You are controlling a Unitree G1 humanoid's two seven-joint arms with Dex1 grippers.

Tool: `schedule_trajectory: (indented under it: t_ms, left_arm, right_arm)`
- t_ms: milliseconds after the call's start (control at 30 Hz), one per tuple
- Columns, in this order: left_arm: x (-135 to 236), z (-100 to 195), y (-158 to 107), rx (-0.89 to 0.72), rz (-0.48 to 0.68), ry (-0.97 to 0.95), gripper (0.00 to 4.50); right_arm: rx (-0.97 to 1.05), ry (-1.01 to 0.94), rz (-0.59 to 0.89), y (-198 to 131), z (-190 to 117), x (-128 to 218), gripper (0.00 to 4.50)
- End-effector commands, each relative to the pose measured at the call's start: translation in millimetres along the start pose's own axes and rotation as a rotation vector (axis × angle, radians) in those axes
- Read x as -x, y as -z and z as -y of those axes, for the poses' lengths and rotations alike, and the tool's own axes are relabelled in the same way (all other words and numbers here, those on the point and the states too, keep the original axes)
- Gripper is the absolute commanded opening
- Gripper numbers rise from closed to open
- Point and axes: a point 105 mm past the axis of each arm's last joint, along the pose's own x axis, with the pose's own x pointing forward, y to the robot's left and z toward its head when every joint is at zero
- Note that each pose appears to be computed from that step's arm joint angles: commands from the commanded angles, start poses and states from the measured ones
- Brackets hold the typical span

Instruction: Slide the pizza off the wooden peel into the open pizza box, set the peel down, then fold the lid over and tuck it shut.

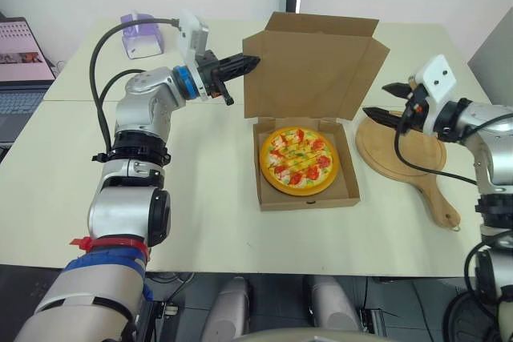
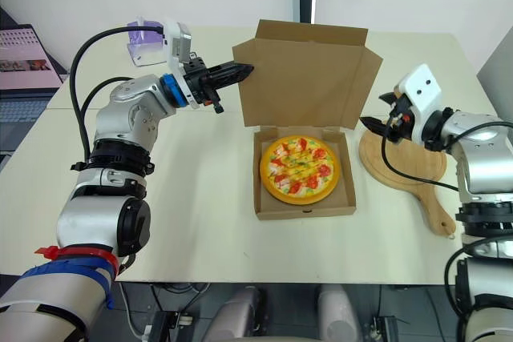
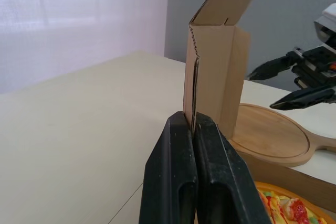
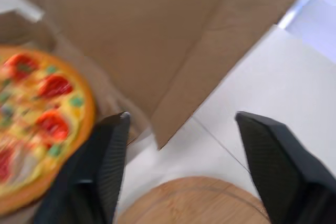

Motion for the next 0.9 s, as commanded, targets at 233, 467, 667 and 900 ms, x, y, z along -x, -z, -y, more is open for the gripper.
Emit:
schedule_trajectory:
  t_ms: [233,467,667,900]
  left_arm:
    - [4.9,2.6,-21.7,-0.048,0.070,0.008,0.00]
    - [7.2,-0.6,-19.6,-0.047,0.060,-0.013,0.00]
    - [9.9,-2.7,-15.9,-0.050,0.043,-0.027,0.00]
    - [-2.5,-8.9,-7.7,-0.098,-0.015,-0.077,0.00]
  right_arm:
    - [-0.168,0.051,0.179,-43.6,15.2,-16.1,3.76]
    - [-0.162,-0.015,0.192,-51.6,10.9,-23.6,2.47]
    - [-0.137,-0.023,0.188,-52.7,9.5,-21.2,0.25]
    - [-0.109,0.028,0.163,-53.0,11.8,-7.9,0.02]
